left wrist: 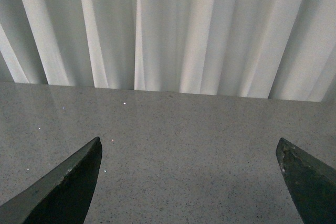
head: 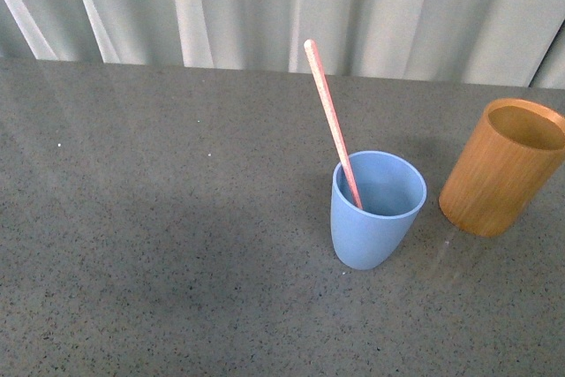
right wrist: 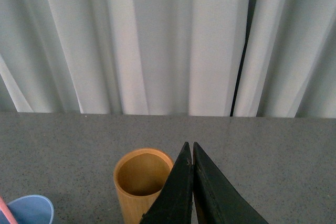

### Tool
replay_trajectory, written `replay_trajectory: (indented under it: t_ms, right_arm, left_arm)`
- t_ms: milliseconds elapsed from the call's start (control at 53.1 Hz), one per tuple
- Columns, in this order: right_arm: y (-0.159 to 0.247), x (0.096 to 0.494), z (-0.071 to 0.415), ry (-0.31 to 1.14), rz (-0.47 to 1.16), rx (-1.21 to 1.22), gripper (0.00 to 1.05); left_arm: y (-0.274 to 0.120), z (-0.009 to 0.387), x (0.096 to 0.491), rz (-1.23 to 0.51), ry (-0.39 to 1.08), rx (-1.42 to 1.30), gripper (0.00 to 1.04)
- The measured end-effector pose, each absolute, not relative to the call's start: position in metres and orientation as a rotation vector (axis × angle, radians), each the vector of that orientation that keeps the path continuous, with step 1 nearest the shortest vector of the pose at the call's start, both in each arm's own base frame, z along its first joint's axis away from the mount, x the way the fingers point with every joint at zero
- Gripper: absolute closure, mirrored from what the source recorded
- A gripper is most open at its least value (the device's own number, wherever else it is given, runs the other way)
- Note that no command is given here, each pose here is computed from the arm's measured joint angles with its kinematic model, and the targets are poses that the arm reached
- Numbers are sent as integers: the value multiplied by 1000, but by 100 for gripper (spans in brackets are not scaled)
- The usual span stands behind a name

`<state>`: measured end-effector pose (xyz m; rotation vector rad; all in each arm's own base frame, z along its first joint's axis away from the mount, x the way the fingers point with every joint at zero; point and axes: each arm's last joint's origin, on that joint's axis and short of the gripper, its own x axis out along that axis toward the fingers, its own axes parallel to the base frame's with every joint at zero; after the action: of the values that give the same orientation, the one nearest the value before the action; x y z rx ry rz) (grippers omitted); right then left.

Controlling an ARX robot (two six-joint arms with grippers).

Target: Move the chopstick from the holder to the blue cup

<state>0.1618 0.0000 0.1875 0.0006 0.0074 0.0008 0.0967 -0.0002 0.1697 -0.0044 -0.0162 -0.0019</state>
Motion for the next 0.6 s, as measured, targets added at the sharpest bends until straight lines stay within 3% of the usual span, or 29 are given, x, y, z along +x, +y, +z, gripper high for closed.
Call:
replay_trajectory:
  t_ms: [603]
  right_arm:
    - [0,130,170,-10,1,1,104]
  left_arm:
    - [0,170,97,-2,-17,-4,7]
